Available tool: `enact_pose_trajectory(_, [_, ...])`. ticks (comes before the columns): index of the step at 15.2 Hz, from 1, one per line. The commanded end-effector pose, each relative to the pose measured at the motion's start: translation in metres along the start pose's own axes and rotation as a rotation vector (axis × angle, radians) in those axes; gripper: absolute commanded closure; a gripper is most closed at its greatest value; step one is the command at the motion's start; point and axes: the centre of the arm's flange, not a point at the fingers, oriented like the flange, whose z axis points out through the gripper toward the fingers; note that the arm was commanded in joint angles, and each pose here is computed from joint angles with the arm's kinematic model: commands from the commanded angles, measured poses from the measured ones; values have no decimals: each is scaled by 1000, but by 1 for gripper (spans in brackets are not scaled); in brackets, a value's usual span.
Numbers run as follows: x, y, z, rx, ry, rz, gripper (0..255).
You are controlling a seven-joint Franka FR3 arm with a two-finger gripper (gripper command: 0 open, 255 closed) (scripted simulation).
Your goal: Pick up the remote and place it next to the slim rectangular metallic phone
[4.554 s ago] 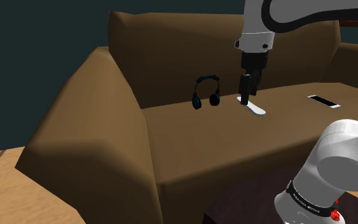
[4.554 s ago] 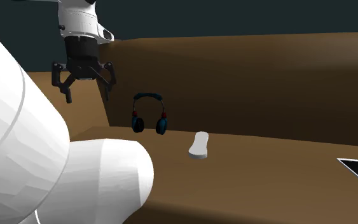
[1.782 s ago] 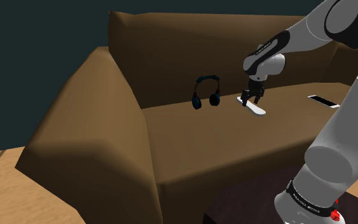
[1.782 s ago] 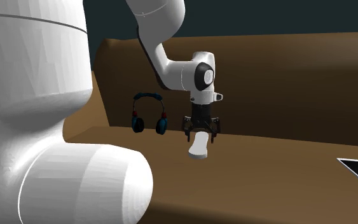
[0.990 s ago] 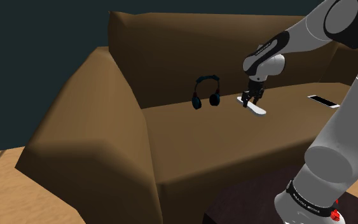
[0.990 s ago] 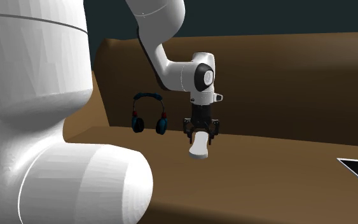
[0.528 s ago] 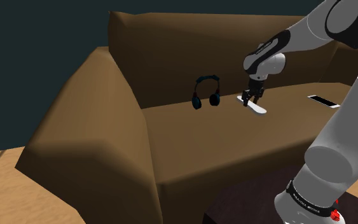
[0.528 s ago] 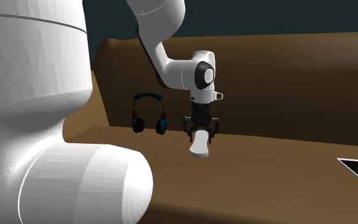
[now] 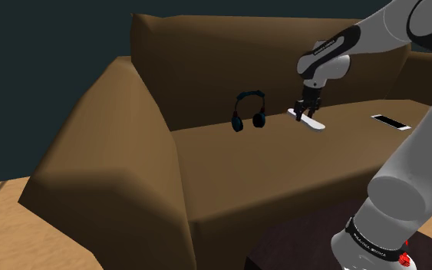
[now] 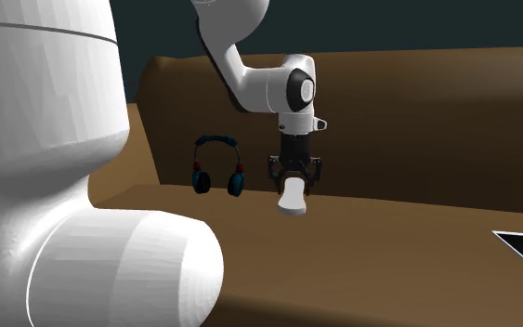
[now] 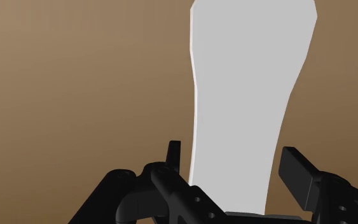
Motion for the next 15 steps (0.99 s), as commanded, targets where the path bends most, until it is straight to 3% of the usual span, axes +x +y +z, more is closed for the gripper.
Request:
enact_pose_trajectory(1, [0,0,-11,0,0,0,255])
enact_pose_trajectory(7, [0,0,-41,0,0,0,255])
enact_pose_trajectory(15, [-6,105,-49,0,0,0,255])
